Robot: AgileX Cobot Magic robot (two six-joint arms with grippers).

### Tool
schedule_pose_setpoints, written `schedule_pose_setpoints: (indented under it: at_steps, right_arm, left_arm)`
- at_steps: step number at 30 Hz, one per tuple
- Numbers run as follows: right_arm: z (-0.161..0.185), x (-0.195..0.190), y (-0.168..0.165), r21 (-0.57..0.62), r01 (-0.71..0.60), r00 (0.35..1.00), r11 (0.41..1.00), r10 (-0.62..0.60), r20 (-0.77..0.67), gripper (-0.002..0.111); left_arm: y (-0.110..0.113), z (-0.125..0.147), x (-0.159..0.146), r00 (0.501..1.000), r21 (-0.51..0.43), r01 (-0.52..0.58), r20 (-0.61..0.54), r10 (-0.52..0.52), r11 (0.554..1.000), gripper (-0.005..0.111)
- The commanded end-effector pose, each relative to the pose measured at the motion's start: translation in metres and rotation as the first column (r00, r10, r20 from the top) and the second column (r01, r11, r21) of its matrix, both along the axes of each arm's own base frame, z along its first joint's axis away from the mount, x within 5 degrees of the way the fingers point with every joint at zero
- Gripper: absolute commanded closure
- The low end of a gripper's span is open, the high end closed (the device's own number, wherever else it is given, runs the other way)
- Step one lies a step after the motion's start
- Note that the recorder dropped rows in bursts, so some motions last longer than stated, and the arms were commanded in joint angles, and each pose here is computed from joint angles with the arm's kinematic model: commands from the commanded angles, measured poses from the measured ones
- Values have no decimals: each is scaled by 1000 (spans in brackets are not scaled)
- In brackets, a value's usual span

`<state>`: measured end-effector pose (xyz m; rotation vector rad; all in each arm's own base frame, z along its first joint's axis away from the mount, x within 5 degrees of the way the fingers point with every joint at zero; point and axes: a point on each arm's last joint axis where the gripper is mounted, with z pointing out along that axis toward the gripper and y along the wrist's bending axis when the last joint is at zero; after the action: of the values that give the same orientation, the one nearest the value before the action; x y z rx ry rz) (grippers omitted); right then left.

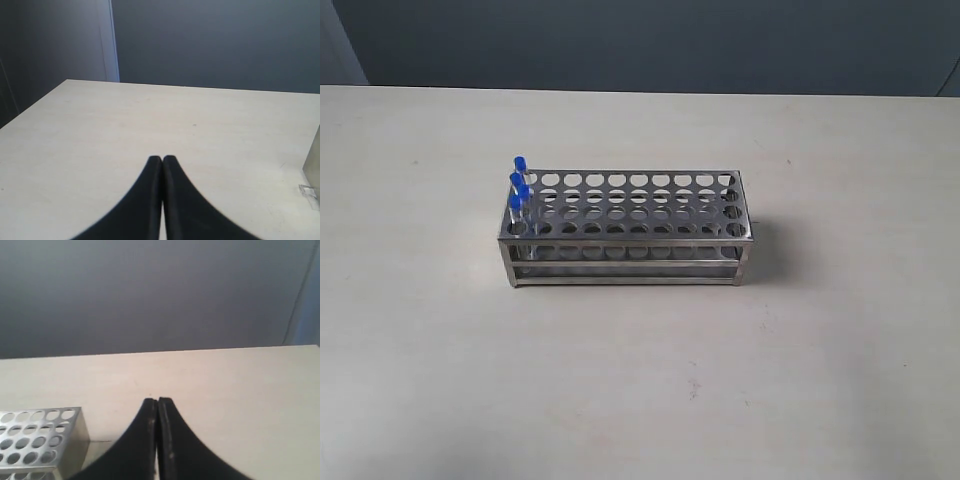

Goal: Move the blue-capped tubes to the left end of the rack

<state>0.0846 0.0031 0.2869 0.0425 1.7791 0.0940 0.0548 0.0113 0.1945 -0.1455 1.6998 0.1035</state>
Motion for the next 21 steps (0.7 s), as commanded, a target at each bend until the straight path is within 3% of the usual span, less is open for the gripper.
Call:
schedule_pose_setpoints:
  at_steps: [1,8,21]
  right_arm:
    - [-28,-23,-12,34,160,986,986,-162,37,109]
    - [-65,-39,-18,24,298,955,954,-298,1,109]
    - [-101,-34,-15,-21,246,966,969,-247,-74,109]
  left_arm:
    - [-1,-1,0,1000,-5,8,4,-8,1000,106]
    - [-1,-1,0,1000,-5,8,4,-8,1000,106]
    - [-1,-1,0,1000,-5,8,4,-8,1000,106]
